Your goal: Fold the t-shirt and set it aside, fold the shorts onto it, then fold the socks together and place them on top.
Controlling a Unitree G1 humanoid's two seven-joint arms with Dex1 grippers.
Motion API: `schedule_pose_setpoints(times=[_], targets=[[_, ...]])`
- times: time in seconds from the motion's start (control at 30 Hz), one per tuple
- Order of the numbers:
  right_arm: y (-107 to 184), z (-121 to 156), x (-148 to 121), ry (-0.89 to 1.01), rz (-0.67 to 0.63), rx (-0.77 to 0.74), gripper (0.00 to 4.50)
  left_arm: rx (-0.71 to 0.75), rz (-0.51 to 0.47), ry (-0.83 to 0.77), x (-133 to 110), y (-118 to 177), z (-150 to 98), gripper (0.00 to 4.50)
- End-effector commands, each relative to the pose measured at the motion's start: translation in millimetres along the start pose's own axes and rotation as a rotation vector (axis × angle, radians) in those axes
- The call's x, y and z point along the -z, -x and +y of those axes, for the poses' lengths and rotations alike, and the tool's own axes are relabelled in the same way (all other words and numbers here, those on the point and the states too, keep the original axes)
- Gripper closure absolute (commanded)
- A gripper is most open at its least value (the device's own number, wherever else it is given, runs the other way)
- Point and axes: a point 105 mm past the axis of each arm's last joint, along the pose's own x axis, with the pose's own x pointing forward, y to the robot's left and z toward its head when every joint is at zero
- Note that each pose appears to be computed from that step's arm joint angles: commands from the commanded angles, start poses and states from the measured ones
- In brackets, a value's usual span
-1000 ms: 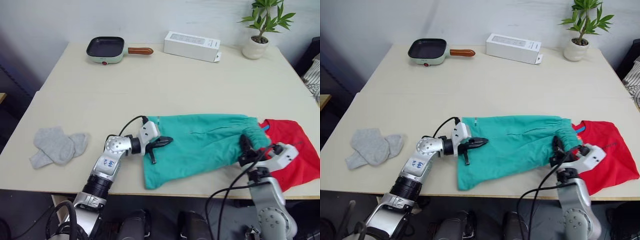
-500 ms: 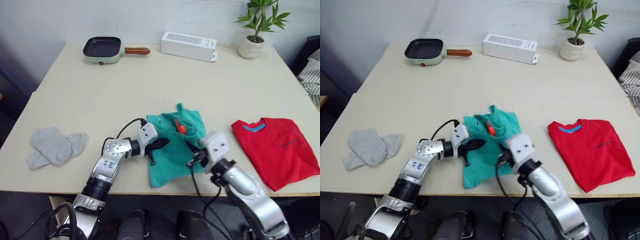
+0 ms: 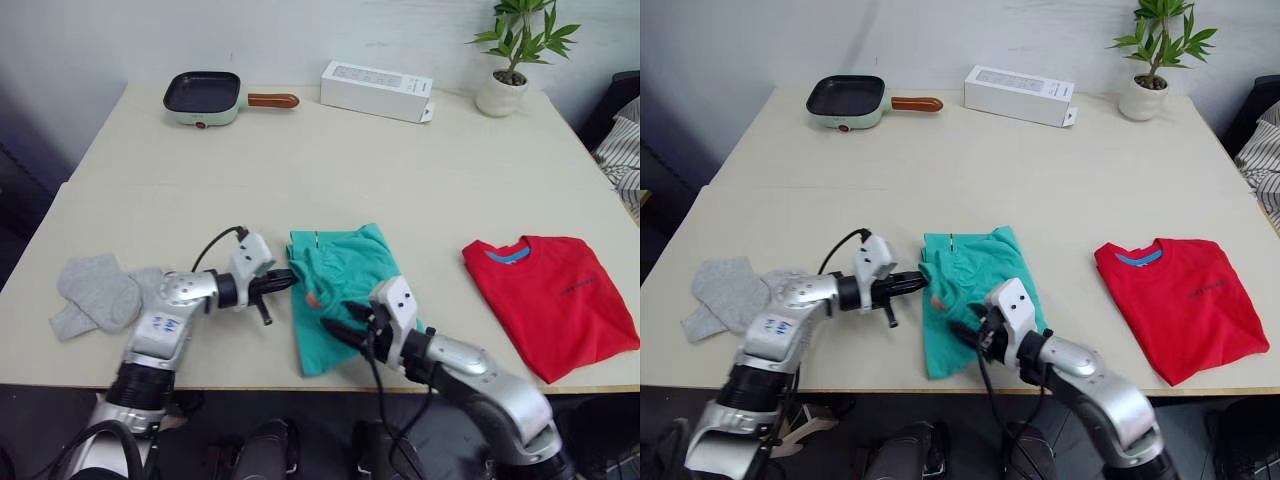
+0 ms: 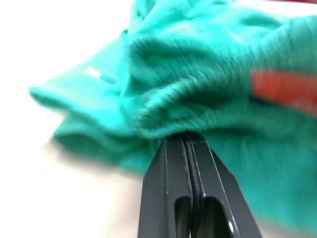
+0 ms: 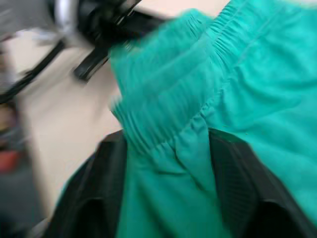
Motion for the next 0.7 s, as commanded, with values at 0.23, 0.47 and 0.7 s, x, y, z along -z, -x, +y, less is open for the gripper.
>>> schedule_pose_setpoints(times=[0.23,0.47,0.7], targets=[[48.0,-35.4,-68.5,0.162,-0.154,-0.063,1.67,0.11,-0.111,-0.063,-44.3,25.1,-6.1,4.5],[23.9,-97.6,-84.6,0.419,-0.202,0.0,4.12,0.271,-0.225,-0.182,-64.5,-39.2,-38.6,4.5],[-10.1,-110.2,-54.1,0.513,-0.092,-0.194,4.47,0.243,-0.143,-0.215,-36.0,-81.7,-51.7,4.5]])
